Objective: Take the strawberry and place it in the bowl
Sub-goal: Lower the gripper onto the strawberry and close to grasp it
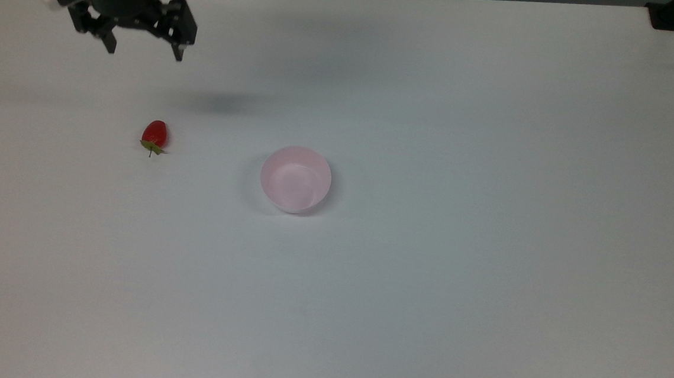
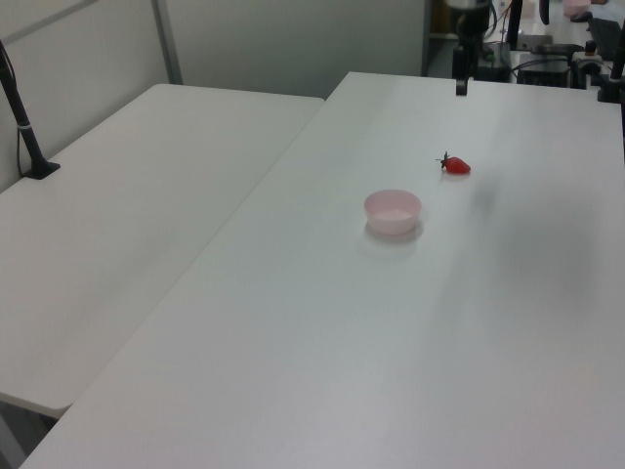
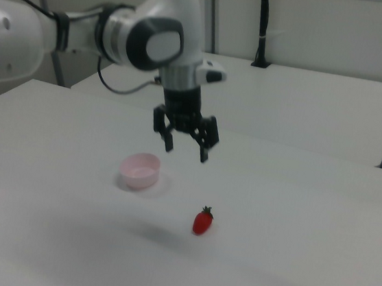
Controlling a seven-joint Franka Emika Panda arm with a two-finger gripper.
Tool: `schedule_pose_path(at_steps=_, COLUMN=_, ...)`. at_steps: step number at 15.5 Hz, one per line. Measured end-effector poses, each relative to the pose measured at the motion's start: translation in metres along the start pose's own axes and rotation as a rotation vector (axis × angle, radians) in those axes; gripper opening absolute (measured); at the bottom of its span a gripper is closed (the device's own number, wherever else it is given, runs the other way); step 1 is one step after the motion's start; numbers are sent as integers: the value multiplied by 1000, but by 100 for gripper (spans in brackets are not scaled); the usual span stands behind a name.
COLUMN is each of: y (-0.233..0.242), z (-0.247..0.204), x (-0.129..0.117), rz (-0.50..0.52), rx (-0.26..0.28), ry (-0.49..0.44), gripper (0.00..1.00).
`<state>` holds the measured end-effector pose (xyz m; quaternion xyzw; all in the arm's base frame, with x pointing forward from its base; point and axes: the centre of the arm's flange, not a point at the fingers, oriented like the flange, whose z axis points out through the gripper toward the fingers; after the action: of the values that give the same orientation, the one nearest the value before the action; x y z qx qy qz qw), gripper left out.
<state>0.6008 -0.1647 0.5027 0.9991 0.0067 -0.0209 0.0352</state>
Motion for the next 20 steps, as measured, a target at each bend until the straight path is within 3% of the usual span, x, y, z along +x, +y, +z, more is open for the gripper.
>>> schedule_pose_path(at_steps=3, y=11, z=68, x=-2, rz=-13, rx=-41, ry=-27, gripper=100)
schedule_pose_path(at_steps=10, y=21, z=155, x=12, rz=-32, rx=-30, ry=-63, gripper=97)
schedule_pose_path(at_steps=14, y=12, z=185, x=26, rz=-38, rx=-33, ry=-29, gripper=81)
schedule_pose_path(at_steps=17, y=10, z=189, x=29, rz=-36, rx=-33, ry=-19, gripper=44)
schedule_pose_path(at_steps=20, y=11, z=181, x=33, rz=-32, rx=-38, ry=-3, gripper=44)
